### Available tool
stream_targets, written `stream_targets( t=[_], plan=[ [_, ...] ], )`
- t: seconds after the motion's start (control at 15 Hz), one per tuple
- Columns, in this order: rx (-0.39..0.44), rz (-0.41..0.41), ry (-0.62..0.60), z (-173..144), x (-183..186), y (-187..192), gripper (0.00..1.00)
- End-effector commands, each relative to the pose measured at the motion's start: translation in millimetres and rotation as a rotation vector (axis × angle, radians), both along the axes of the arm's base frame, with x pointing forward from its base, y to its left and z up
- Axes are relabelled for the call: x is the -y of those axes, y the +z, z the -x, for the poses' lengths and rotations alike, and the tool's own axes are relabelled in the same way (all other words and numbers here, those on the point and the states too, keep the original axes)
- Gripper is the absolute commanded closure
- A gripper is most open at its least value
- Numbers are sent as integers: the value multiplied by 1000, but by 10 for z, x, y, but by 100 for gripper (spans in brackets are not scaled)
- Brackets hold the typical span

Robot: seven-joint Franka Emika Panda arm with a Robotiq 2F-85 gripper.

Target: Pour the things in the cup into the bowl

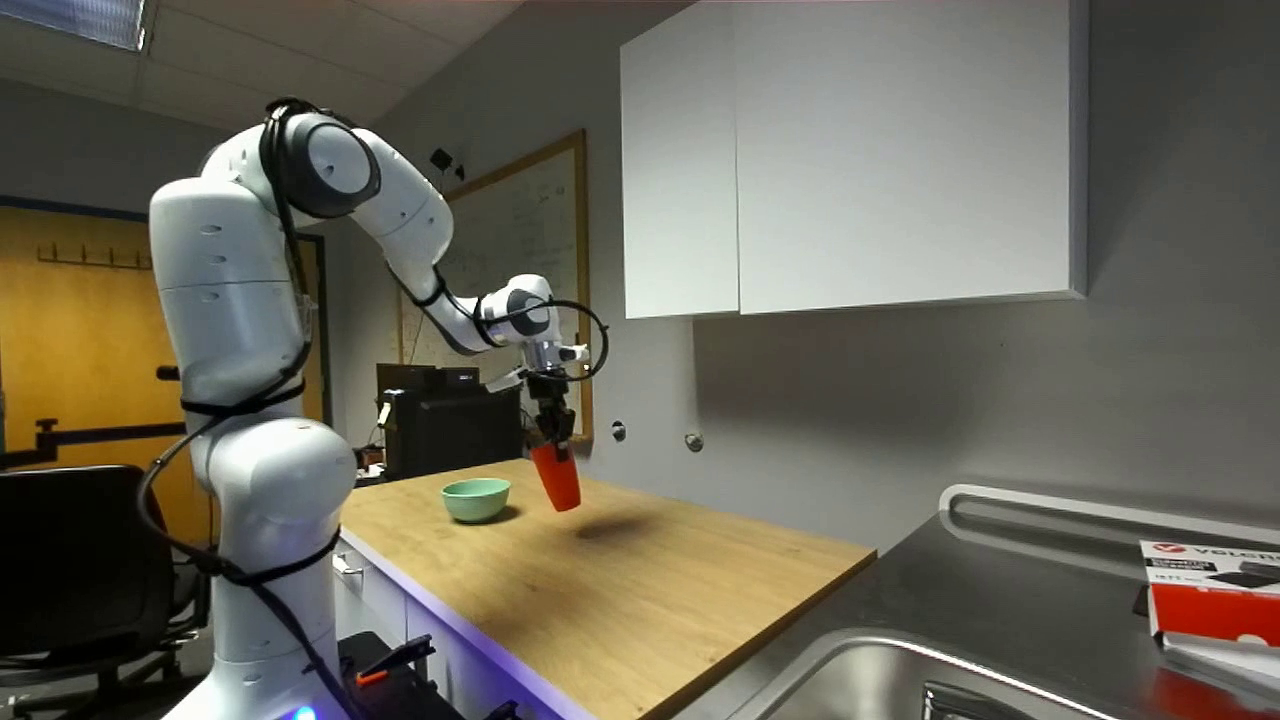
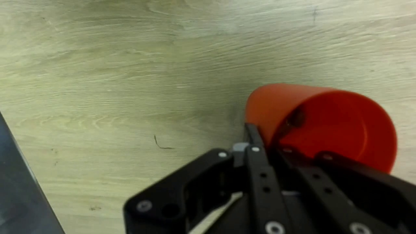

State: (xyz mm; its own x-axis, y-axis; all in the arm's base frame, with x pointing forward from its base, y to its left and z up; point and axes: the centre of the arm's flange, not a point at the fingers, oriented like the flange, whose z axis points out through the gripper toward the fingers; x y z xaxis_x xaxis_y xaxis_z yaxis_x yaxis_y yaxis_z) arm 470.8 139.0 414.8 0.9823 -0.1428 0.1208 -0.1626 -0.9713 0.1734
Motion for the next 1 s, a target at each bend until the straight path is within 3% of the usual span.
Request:
stream_targets(
  t=[0.0,0.47,0.93],
  plan=[
    [1,104,77,19,-557,61,98],
    [15,326,254,338,-1642,-186,98],
    [144,629,381,586,-2423,-688,98]
  ],
)
